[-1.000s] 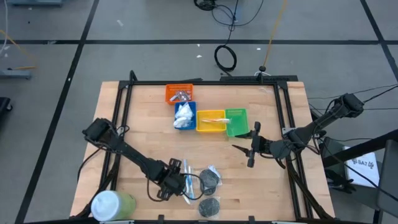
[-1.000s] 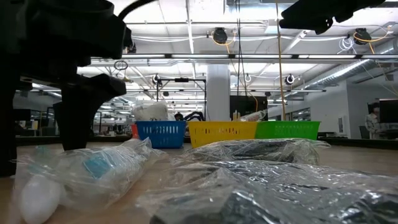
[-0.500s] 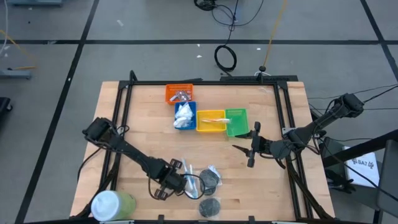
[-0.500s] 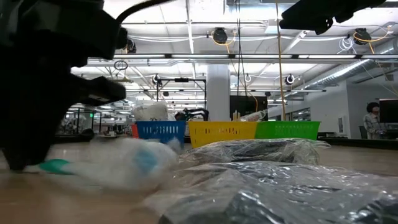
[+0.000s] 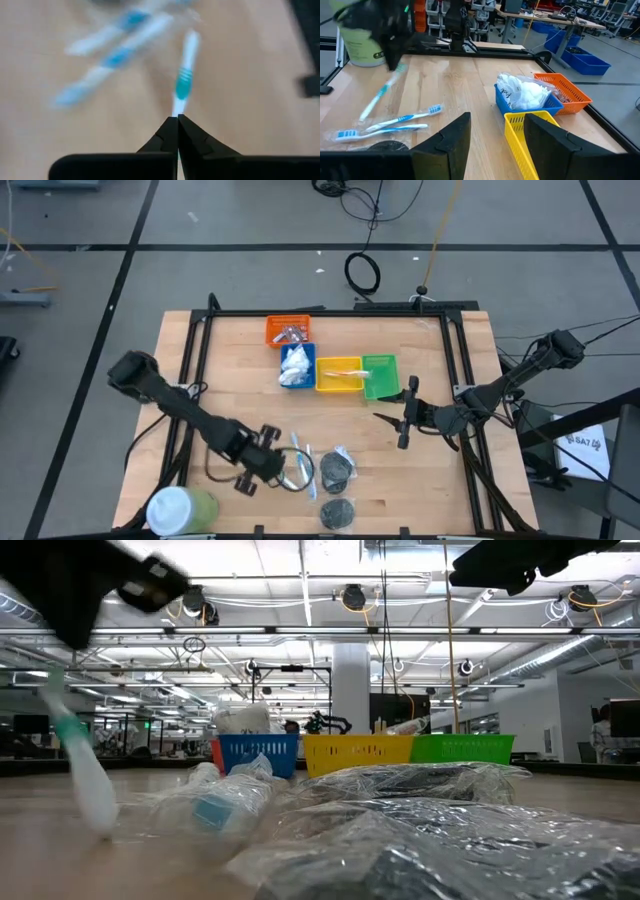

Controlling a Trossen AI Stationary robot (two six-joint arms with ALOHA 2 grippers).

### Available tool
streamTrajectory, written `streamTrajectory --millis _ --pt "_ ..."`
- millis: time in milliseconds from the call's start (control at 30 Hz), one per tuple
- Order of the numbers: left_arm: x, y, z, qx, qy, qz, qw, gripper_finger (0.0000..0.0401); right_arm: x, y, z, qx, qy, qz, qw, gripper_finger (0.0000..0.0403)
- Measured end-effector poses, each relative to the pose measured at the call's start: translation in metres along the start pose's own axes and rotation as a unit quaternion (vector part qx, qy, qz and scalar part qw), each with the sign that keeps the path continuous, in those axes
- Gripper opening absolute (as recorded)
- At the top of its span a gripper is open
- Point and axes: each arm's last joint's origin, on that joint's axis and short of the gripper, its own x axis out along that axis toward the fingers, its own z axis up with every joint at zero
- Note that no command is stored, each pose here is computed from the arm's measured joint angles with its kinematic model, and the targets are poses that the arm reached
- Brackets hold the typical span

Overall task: Pick & Place Travel size toiletries
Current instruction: Put the green toothbrush into the yellow basket

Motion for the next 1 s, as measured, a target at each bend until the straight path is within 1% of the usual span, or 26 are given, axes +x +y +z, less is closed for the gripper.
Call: streamTrajectory --millis 67,133,167,200,267,300,333,400,433,467,500,567,600,700,800,900,1000 --pt "-0.02 0.009 0.003 0.022 -0.055 0.058 0.997 0.0 0.0 0.0 0.0 -0.001 0.0 0.0 1.0 0.0171" --pt "-0.041 0.022 0.01 0.028 -0.12 0.113 0.986 0.0001 0.0 0.0 0.0 -0.001 0.0 0.0 1.0 0.0171" --pt "-0.048 0.031 0.012 0.026 -0.139 0.137 0.98 0.0001 0.0 0.0 0.0 -0.001 0.0 0.0 1.0 0.0171" --pt "-0.053 0.041 0.013 0.026 -0.152 0.152 0.976 0.0 0.0 0.0 0.0 -0.001 0.0 0.0 1.0 0.0171" --pt "-0.059 0.059 0.014 0.024 -0.162 0.166 0.972 0.0001 0.0 0.0 0.0 0.0 0.0 0.0 1.0 0.0171" --pt "-0.06 0.067 0.013 0.018 -0.161 0.161 0.974 0.0001 0.0 0.0 0.0 0.0 0.0 0.001 1.0 0.0171" --pt "-0.06 0.074 0.011 0.011 -0.152 0.14 0.978 0.0 -0.001 0.001 0.0 0.0 0.0 0.002 1.0 0.0171" --pt "-0.057 0.082 0.004 -0.002 -0.121 0.061 0.991 0.0001 -0.002 0.002 0.0 -0.001 -0.001 0.006 1.0 0.0171" --pt "-0.052 0.084 0.002 -0.017 -0.105 0.02 0.994 0.0003 -0.002 0.002 0.0 -0.001 -0.001 0.007 1.0 0.0171" --pt "-0.048 0.085 0.003 -0.038 -0.1 -0.009 0.994 0.0006 -0.002 0.003 0.0 -0.001 -0.001 0.008 1.0 0.0171" --pt "-0.045 0.085 0.003 -0.06 -0.097 -0.02 0.993 0.0011 -0.003 0.003 0.0 -0.002 -0.001 0.01 1.0 0.0171" --pt "-0.038 0.083 0.007 -0.097 -0.096 -0.023 0.99 0.0023 -0.003 0.004 -0.001 -0.004 -0.001 0.011 1.0 0.0171" --pt "-0.035 0.081 0.009 -0.1 -0.097 -0.021 0.99 0.0031 -0.003 0.004 -0.001 -0.005 0.0 0.011 1.0 0.0171" --pt "-0.016 0.071 0.013 -0.091 -0.075 -0.002 0.993 0.0067 -0.003 0.004 -0.001 -0.006 0.002 0.011 1.0 0.0171" --pt "0.006 0.062 0.014 -0.083 -0.04 0.027 0.995 0.0113 -0.003 0.004 -0.002 -0.008 0.004 0.01 1.0 0.0171" --pt "0.034 0.054 0.013 -0.058 0.001 0.049 0.997 0.0164 -0.003 0.004 -0.002 -0.008 0.004 0.01 1.0 0.0171" --pt "0.059 0.046 0.01 -0.007 0.041 0.041 0.998 0.021 -0.003 0.004 -0.002 -0.008 0.004 0.01 1.0 0.0171"
